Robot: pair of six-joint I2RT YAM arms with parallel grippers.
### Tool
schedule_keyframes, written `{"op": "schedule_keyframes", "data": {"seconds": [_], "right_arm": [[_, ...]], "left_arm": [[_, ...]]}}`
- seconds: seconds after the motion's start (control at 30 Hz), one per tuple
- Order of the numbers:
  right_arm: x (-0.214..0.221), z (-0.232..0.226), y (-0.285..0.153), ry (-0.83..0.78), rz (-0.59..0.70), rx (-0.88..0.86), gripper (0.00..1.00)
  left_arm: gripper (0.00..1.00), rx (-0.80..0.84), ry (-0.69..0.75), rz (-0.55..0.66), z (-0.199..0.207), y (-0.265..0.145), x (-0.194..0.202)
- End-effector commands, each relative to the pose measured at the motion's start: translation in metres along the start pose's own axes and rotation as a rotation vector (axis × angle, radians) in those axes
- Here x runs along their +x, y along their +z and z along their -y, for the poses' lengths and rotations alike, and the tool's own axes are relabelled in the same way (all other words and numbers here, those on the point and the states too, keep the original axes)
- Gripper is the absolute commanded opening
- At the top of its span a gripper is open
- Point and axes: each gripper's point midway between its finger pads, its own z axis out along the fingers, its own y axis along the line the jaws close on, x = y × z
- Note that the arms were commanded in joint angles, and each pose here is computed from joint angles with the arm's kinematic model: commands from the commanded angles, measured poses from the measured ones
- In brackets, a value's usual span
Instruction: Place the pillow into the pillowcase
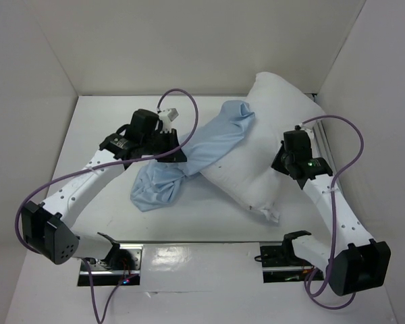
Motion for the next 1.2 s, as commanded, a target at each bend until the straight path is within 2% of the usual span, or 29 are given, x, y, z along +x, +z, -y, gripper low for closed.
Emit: {"op": "schedule_keyframes", "data": {"seconds": [0.0, 0.03, 0.07, 0.17, 0.2, 0.23, 0.3, 0.33, 0.4, 0.43, 0.47, 0.57, 0.7, 0.73, 0.77, 0.8, 0.83, 0.87, 0.93, 1.0, 1.07, 1.1, 1.17], "right_arm": [[-0.043, 0.057, -0.011, 0.003, 0.169, 0.301, 0.0], [-0.048, 0.057, -0.013, 0.004, 0.176, 0.31, 0.0], [-0.048, 0.057, -0.013, 0.004, 0.176, 0.31, 0.0], [-0.051, 0.054, -0.015, 0.008, 0.181, 0.296, 0.0], [-0.051, 0.054, -0.015, -0.001, 0.18, 0.297, 0.0], [-0.051, 0.054, -0.015, -0.001, 0.18, 0.297, 0.0], [-0.044, 0.056, -0.013, -0.005, 0.165, 0.293, 0.0], [-0.043, 0.055, -0.013, -0.014, 0.159, 0.286, 0.0], [-0.043, 0.055, -0.013, -0.015, 0.159, 0.286, 0.0], [-0.042, 0.055, -0.01, -0.018, 0.149, 0.292, 0.0], [-0.041, 0.055, -0.008, -0.021, 0.141, 0.296, 0.0], [-0.042, 0.054, -0.005, -0.021, 0.142, 0.295, 0.0], [-0.042, 0.05, -0.005, -0.044, 0.141, 0.278, 0.0], [-0.04, 0.048, -0.005, -0.053, 0.132, 0.264, 0.07], [-0.041, 0.038, -0.007, -0.081, 0.133, 0.234, 0.25], [-0.05, 0.031, -0.011, -0.091, 0.147, 0.219, 0.54], [-0.056, 0.021, -0.016, -0.106, 0.155, 0.178, 0.76], [-0.06, 0.015, -0.018, -0.113, 0.156, 0.167, 0.92], [-0.083, -0.005, -0.034, -0.112, 0.198, 0.105, 0.98], [-0.103, -0.023, -0.048, -0.119, 0.24, 0.045, 0.99], [-0.11, -0.04, -0.051, -0.13, 0.242, 0.0, 0.99], [-0.112, -0.049, -0.048, -0.15, 0.242, -0.015, 0.99], [-0.122, -0.061, -0.053, -0.15, 0.257, -0.043, 0.99]], "left_arm": [[0.19, 0.03, 0.03, 0.118, 0.01, -0.033, -0.032], [0.07, 0.042, 0.044, 0.122, 0.013, -0.033, -0.033], [0.0, 0.042, 0.045, 0.122, 0.013, -0.033, -0.033], [0.0, 0.043, 0.035, 0.122, 0.013, -0.032, -0.035], [0.04, 0.051, 0.031, 0.12, 0.013, -0.033, -0.035], [0.12, 0.056, 0.025, 0.098, 0.011, -0.028, -0.031], [0.41, 0.083, 0.026, 0.084, 0.015, -0.027, -0.027], [0.46, 0.098, 0.027, 0.076, 0.016, -0.025, -0.024], [0.48, 0.145, 0.018, 0.053, 0.021, -0.02, -0.02], [0.15, 0.154, 0.014, 0.038, 0.02, -0.015, -0.017], [0.0, 0.153, 0.001, 0.034, 0.019, -0.013, -0.014], [0.0, 0.146, -0.01, 0.039, 0.017, -0.011, -0.014], [0.0, 0.124, 0.011, 0.126, 0.02, -0.028, -0.033], [0.0, 0.098, 0.006, 0.133, 0.017, -0.031, -0.036], [0.0, 0.057, -0.007, 0.109, 0.01, -0.033, -0.034], [0.09, 0.027, -0.02, 0.092, 0.004, -0.032, -0.029], [0.27, -0.029, -0.054, 0.077, -0.007, -0.029, -0.025], [0.39, -0.07, -0.093, 0.032, -0.02, -0.022, -0.008], [0.67, -0.089, -0.143, -0.006, -0.029, -0.019, 0.014], [0.73, -0.13, -0.244, -0.047, -0.047, -0.011, 0.047], [0.74, -0.111, -0.326, -0.057, -0.049, -0.003, 0.063], [0.75, -0.113, -0.356, -0.103, -0.056, 0.005, 0.087], [0.76, -0.07, -0.387, -0.094, -0.056, 0.016, 0.093]]}}
